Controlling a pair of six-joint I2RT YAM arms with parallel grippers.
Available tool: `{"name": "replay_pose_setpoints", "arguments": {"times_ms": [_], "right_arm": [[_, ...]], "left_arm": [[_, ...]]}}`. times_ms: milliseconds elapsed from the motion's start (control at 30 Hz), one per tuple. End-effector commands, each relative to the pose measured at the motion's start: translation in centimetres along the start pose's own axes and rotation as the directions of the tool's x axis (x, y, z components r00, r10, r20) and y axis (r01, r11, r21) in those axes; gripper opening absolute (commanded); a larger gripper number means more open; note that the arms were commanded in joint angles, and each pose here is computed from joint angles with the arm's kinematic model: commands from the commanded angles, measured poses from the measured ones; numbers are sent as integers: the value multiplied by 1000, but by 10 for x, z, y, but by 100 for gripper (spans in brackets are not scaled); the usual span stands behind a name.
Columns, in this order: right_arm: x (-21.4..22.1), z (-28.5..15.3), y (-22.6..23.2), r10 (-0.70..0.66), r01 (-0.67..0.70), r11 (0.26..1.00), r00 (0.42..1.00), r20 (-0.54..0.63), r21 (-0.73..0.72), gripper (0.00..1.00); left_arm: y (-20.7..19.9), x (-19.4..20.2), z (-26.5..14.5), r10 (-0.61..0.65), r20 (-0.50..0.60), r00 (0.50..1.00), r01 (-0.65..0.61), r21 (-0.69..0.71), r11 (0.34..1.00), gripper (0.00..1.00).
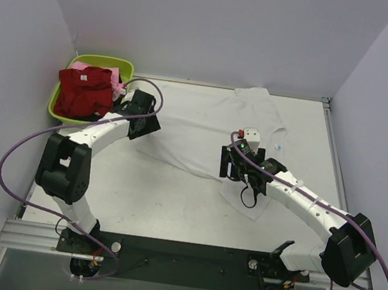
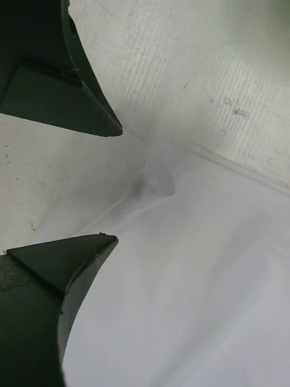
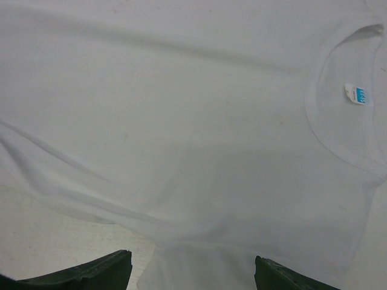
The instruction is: Fold and stack the t-shirts
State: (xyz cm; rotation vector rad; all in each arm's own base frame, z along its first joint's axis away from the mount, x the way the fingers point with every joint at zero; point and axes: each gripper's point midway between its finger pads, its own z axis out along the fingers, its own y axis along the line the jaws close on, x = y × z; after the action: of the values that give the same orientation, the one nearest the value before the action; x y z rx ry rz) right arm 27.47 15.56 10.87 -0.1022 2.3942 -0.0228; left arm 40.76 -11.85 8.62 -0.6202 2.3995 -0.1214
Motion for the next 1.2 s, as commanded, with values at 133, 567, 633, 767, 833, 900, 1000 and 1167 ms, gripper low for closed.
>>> {"name": "replay_pose_setpoints", "arguments": {"times_ms": [133,567,633,767,833,900,1000,1167], "right_arm": [[6,1,1,-19,20,1000,1000,-12,5,81],[11,3,5,-26,27,1000,999,-19,1,82],[11,3,5,-27,27,1000,999,-19,3,82],[14,5,3,-33,33,999,999,-21,11,82],[14,6,3,-37,37,999,999,-23,11,81],[15,7,4,-39,40,999,999,-28,12,82],[17,10,4,-40,40,999,999,-34,11,82],[18,12,7,-44,44,999,998,-39,6,82]], "left_arm": [[-21,-38,-45,-41,112,993,30,97,995,76],[-33,-26,-10,-9,62,998,4,72,997,75],[-34,-20,2,1,47,999,-3,55,998,70],[-33,-15,18,7,31,1000,-8,27,1000,60],[-35,-16,22,8,30,1000,-8,24,1000,55],[-35,-14,27,8,21,1000,-9,18,1000,53],[-35,-11,31,8,13,1000,-8,11,1000,52],[-31,-4,39,15,-2,1000,-15,-5,1000,49]]}}
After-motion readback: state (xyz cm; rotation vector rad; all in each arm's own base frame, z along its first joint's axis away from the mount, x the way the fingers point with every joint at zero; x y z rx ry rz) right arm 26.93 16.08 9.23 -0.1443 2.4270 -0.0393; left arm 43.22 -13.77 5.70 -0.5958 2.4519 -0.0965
